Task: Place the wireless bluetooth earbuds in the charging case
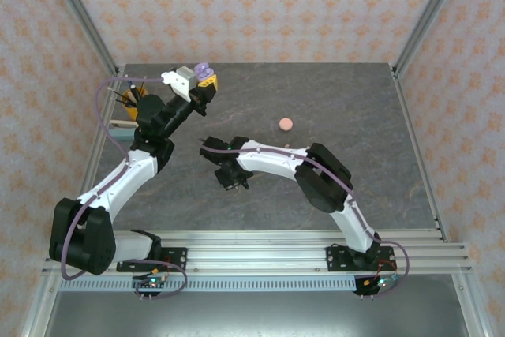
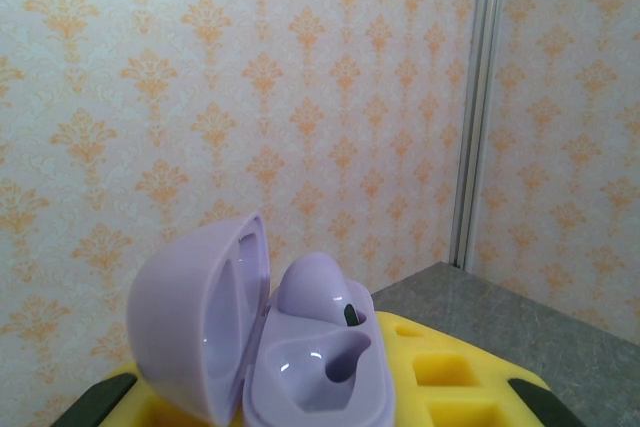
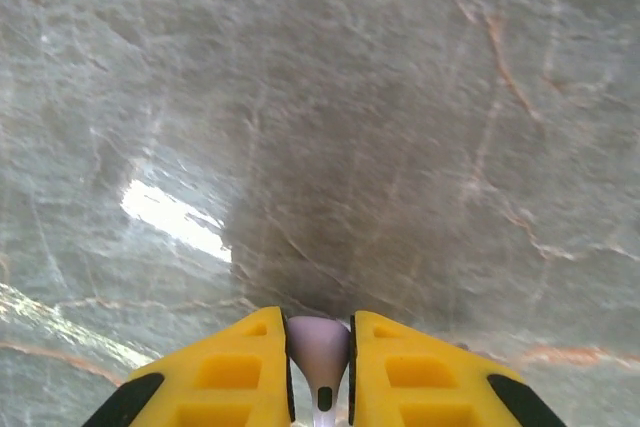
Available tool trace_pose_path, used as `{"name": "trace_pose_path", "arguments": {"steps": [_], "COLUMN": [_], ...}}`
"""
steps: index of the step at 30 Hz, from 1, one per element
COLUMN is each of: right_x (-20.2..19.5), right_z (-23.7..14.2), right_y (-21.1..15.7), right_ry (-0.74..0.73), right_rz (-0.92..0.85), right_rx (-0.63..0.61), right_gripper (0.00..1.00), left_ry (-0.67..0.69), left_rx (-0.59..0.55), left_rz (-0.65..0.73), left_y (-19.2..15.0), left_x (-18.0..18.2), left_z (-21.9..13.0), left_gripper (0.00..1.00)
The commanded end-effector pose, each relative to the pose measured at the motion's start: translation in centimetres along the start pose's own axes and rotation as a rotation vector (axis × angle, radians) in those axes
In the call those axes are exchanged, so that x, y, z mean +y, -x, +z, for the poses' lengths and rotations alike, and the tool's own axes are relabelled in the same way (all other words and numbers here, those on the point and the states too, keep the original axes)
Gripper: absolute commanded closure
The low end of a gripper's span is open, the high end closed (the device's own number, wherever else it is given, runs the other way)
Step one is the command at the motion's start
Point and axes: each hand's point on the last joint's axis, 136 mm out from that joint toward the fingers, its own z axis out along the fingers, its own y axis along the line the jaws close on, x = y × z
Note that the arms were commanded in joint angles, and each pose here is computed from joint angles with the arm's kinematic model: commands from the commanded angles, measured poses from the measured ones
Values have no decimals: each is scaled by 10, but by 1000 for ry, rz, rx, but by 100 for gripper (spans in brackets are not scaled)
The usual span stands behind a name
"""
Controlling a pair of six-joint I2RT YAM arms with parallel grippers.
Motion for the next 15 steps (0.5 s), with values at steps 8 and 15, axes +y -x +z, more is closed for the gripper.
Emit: {"name": "trace_pose_path", "arguments": {"steps": [8,15], "right_x": [-23,-56], "right_z": [-66,-137], "right_y": [13,32], "right_ry": [-46,-28], "right_rz": [49,134], "right_rx": [-208,-388], "right_gripper": [83,83], "left_ry": [23,3], "left_rx": [-32,-26], "left_rz": [11,10], "left_y": [8,7], "left_x": [7,2], "left_z": [2,1], "left_gripper": [100,100]}}
